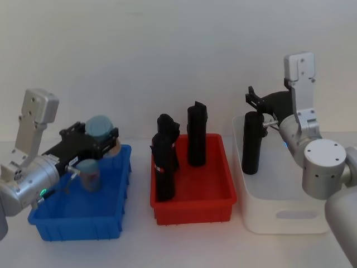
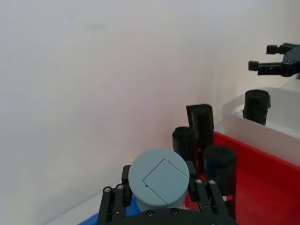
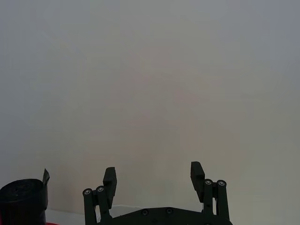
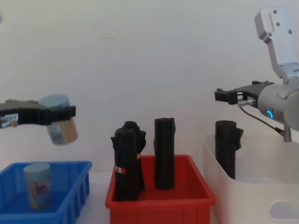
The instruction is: Pick the cotton swabs from the blue box and place them into the white box.
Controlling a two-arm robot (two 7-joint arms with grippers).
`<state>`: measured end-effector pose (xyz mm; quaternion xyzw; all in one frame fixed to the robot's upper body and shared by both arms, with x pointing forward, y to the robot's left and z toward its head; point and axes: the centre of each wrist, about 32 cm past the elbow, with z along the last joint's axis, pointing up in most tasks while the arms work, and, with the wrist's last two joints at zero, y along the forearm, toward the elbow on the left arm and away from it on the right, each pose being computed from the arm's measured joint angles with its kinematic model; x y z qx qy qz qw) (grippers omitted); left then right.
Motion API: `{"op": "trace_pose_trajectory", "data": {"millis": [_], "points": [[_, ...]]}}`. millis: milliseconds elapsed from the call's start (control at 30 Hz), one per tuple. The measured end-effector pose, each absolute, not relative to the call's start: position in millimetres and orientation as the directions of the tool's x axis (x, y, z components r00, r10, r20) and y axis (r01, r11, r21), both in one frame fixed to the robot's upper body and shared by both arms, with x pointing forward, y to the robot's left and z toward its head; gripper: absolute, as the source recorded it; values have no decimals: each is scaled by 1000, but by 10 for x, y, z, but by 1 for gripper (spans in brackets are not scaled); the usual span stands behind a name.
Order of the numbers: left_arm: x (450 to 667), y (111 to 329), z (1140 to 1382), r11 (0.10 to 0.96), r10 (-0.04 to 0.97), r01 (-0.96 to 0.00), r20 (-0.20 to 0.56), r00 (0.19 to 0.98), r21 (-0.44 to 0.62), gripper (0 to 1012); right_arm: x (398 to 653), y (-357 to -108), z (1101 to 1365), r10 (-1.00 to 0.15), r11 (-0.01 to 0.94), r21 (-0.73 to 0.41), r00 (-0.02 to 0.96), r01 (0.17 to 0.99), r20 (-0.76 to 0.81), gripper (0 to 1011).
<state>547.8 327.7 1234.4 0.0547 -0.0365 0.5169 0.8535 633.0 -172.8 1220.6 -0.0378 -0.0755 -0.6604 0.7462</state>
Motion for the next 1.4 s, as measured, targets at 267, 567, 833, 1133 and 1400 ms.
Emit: {"op": "trace_pose_trajectory", "data": {"millis": [267, 567, 833, 1133, 1400], "points": [[5551, 3152, 12608, 521, 831, -853, 221, 511, 13, 666, 6291, -1723, 12259, -971, 197, 70, 184, 978, 150, 1002], [5649, 2995, 12810, 583, 770, -812, 307, 559, 17, 666, 6215, -1718, 12358, -947, 307, 105, 293, 946, 128, 1002], [5680, 2915, 12889, 613, 737, -790, 343, 582, 23, 666, 6163, -1727, 12426, -914, 401, 125, 388, 908, 115, 1002], [5672, 2854, 12943, 632, 718, -775, 363, 594, 20, 666, 6154, -1672, 12398, -882, 463, 113, 445, 879, 153, 1002], [5651, 2840, 12942, 642, 718, -767, 349, 602, 2, 666, 6153, -1628, 12350, -846, 522, 93, 501, 848, 184, 1002]]}}
